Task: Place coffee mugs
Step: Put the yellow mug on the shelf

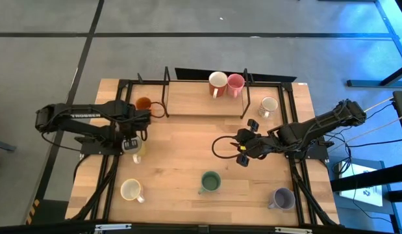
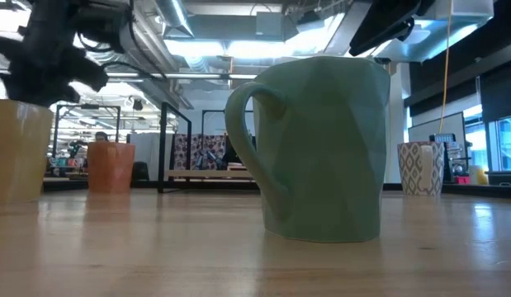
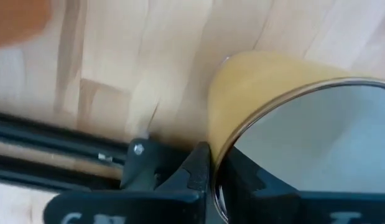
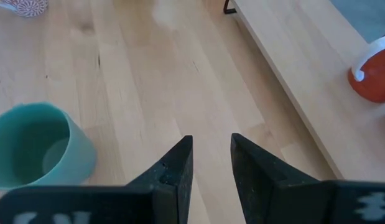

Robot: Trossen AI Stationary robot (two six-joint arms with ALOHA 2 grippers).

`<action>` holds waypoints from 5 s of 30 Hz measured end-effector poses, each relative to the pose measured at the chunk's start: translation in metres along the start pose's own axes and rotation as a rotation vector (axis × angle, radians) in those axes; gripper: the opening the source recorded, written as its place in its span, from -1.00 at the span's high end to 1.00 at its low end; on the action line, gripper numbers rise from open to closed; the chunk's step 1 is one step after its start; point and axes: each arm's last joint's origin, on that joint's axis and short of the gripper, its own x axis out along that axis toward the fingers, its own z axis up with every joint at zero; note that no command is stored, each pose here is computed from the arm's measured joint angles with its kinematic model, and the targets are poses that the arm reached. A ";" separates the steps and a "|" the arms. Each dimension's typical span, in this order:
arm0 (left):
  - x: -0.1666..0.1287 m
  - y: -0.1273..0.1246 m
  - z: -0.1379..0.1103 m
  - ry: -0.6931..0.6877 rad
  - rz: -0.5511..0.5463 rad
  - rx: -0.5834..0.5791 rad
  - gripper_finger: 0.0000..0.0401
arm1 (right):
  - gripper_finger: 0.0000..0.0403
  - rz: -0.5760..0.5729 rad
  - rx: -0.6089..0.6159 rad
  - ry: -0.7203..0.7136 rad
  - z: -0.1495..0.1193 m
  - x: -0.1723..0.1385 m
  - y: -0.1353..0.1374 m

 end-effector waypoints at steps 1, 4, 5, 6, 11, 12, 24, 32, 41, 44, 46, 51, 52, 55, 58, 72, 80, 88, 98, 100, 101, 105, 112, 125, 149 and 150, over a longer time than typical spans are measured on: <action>-0.005 -0.001 0.002 -0.028 0.002 -0.005 0.93 | 0.52 -0.001 -0.001 0.002 0.000 0.000 0.000; -0.029 -0.006 0.010 -0.134 0.005 0.007 0.93 | 0.52 -0.002 -0.004 0.004 0.000 0.000 0.000; -0.038 -0.008 0.013 -0.161 0.004 0.011 0.93 | 0.52 -0.004 -0.008 0.006 -0.001 0.000 0.000; -0.047 -0.010 0.015 -0.184 -0.004 0.006 0.93 | 0.52 -0.006 -0.012 0.011 -0.001 0.000 -0.001; -0.094 -0.016 0.031 -0.336 -0.014 0.001 0.93 | 0.52 -0.024 -0.034 0.045 -0.005 0.000 -0.003; -0.103 -0.017 0.034 -0.359 -0.012 0.001 0.93 | 0.52 -0.026 -0.037 0.049 -0.005 0.000 -0.003; -0.178 -0.010 0.091 -0.549 0.081 -0.011 0.93 | 0.52 -0.084 -0.007 0.062 0.001 0.008 -0.020; -0.197 0.031 0.140 -0.561 0.189 0.053 0.93 | 0.52 -0.162 0.082 0.074 0.010 0.019 -0.047; -0.185 0.094 0.199 -0.501 0.278 0.095 0.93 | 0.52 -0.221 0.173 0.088 0.017 0.028 -0.075; -0.172 0.111 0.218 -0.451 0.277 0.088 0.93 | 0.52 -0.248 0.188 0.093 0.019 0.030 -0.084; -0.162 0.121 0.229 -0.415 0.272 0.084 0.93 | 0.52 -0.258 0.173 0.099 0.020 0.031 -0.089; -0.142 0.141 0.252 -0.383 0.243 0.064 0.93 | 0.52 -0.255 0.142 0.121 0.021 0.033 -0.100; -0.138 0.145 0.256 -0.380 0.232 0.062 0.93 | 0.52 -0.260 0.139 0.122 0.021 0.034 -0.102; -0.127 0.153 0.265 -0.364 0.208 0.044 0.93 | 0.52 -0.263 0.136 0.127 0.022 0.034 -0.105; -0.114 0.159 0.271 -0.342 0.182 0.036 0.93 | 0.52 -0.268 0.143 0.128 0.022 0.035 -0.108; -0.101 0.172 0.284 -0.414 0.151 0.049 0.92 | 0.52 -0.266 0.118 0.129 0.022 0.035 -0.108; -0.083 0.177 0.289 -0.350 0.119 0.040 0.92 | 0.52 -0.262 0.123 0.111 0.024 0.035 -0.107; -0.082 0.176 0.293 -0.375 0.121 0.026 0.91 | 0.52 -0.260 0.125 0.107 0.024 0.035 -0.107; -0.082 0.175 0.296 -0.396 0.126 0.031 0.65 | 0.52 -0.259 0.125 0.107 0.024 0.035 -0.107; -0.082 0.176 0.297 -0.405 0.130 0.031 0.61 | 0.52 -0.259 0.125 0.107 0.024 0.035 -0.107; -0.082 0.176 0.298 -0.409 0.132 0.032 0.60 | 0.52 -0.259 0.125 0.107 0.024 0.035 -0.107; -0.083 0.177 0.299 -0.428 0.150 0.033 0.57 | 0.52 -0.259 0.125 0.107 0.024 0.035 -0.107; -0.085 0.177 0.303 -0.453 0.192 0.056 0.56 | 0.52 -0.239 0.121 0.138 0.015 0.040 -0.106; -0.158 0.120 0.267 -0.580 0.053 -0.065 0.56 | 0.52 -0.236 0.097 0.135 0.015 0.040 -0.107; -0.078 0.066 0.293 -0.390 0.166 0.047 0.61 | 0.52 -0.232 0.074 0.124 0.017 0.040 -0.106; -0.078 0.068 0.292 -0.385 0.177 0.039 0.61 | 0.52 -0.232 0.074 0.124 0.017 0.040 -0.106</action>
